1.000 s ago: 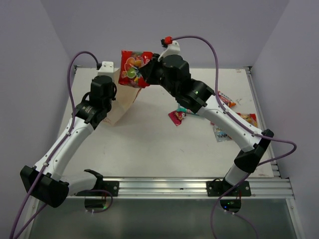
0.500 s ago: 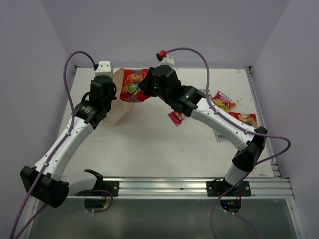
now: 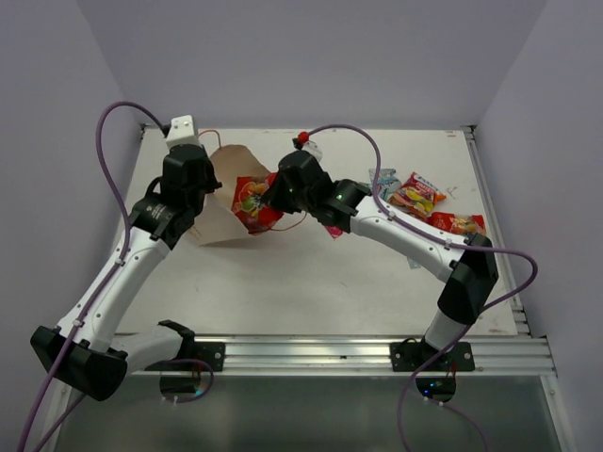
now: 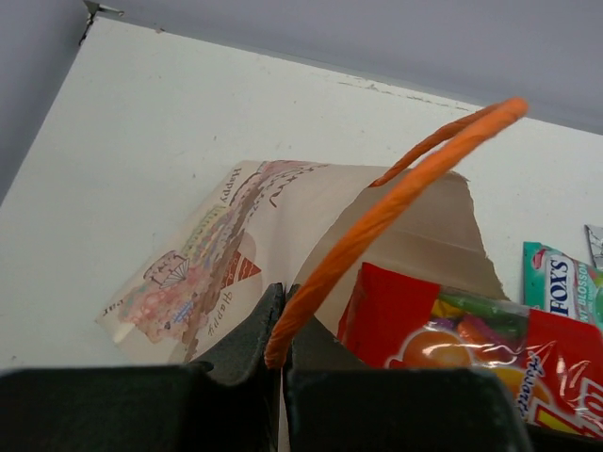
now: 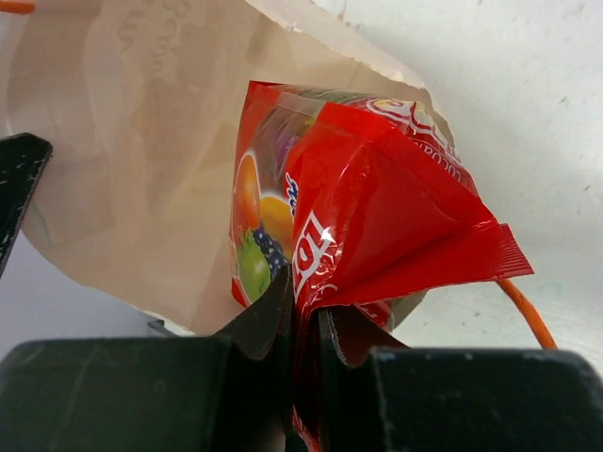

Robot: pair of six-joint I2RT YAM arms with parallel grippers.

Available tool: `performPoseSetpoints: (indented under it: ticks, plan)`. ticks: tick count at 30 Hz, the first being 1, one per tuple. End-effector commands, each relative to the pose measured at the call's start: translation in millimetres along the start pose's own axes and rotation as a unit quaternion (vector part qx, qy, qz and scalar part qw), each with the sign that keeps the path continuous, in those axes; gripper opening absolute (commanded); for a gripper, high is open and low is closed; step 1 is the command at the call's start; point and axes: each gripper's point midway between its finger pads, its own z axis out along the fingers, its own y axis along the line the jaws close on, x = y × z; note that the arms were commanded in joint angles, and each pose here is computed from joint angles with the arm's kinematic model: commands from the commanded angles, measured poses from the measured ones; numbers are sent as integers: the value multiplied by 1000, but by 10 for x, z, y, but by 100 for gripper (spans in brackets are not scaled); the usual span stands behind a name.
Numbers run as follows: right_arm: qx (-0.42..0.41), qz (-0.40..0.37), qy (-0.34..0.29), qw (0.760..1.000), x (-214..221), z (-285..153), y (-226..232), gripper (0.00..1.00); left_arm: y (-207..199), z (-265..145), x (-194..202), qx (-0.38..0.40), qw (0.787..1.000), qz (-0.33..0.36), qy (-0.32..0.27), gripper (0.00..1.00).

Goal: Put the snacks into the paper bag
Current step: Place the snack in the paper bag.

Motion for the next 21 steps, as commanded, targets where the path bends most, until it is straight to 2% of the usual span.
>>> performPoseSetpoints:
  ticks: [1, 6, 11, 21]
  plan:
    - [-80, 83, -14, 993, -148, -77, 440, 0, -95, -82, -112, 21, 998, -54, -12, 0]
    - [-81, 115, -2, 990, -26, -39, 436, 0, -130, -112, -50, 12, 997, -72, -23, 0]
    - [-89, 140, 11, 986, 51, -48, 505, 0, -277, -91, 175, 15, 997, -74, -14, 0]
    - [-39, 162, 9, 986, 330, 149, 291, 0, -607, -143, 289, 47, 996, -72, 4, 0]
